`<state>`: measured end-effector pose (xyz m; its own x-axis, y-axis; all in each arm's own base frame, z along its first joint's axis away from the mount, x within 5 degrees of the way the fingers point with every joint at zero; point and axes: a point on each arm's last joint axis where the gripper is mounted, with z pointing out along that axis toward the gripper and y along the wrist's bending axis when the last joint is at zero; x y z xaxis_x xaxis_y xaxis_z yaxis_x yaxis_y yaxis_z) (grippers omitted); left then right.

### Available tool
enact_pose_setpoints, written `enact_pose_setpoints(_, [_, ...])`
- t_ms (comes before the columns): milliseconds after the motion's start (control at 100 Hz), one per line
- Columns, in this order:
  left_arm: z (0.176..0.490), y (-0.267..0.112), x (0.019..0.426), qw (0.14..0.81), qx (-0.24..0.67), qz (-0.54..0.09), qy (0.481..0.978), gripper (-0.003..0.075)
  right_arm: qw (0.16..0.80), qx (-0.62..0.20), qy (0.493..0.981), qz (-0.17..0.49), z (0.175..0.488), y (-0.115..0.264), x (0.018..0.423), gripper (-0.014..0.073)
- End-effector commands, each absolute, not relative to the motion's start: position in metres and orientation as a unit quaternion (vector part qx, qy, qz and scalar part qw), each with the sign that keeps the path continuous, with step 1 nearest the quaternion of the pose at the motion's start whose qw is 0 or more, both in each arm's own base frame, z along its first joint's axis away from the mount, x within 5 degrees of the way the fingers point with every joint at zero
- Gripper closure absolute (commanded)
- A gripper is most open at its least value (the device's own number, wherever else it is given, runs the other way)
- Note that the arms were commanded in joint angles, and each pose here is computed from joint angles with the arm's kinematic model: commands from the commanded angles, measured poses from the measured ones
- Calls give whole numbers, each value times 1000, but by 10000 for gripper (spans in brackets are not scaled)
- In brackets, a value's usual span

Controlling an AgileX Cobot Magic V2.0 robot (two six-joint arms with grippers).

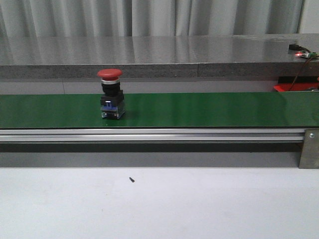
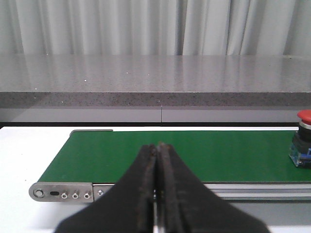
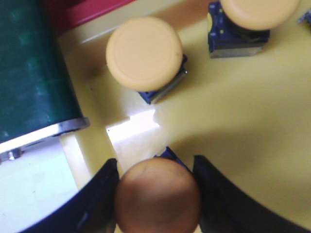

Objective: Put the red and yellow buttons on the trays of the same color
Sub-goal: 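Carry the yellow button into the yellow tray and open the right gripper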

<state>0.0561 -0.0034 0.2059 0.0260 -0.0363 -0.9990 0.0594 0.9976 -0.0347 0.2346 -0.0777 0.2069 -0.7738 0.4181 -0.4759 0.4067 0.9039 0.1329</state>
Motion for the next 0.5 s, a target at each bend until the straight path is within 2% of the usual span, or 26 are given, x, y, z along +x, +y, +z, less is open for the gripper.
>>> enact_pose_setpoints(0, [201,-3,55,739,3,-35,673,740,287,224,931,6,215,-82,241,255])
enact_pose_setpoints(90, [201,-3,55,739,3,-35,673,740,288,225,931,6,215,-83,242,63])
enact_pose_setpoints(160, [201,-3,55,739,3,-35,673,740,293,224,929,5,218,-83,243,-14])
enact_pose_setpoints(310, [201,-3,55,739,3,-35,673,740,301,221,927,6,228,-83,244,-18])
enact_pose_setpoints(490, [201,-3,55,739,3,-35,673,740,322,180,930,12,263,-72,248,-18])
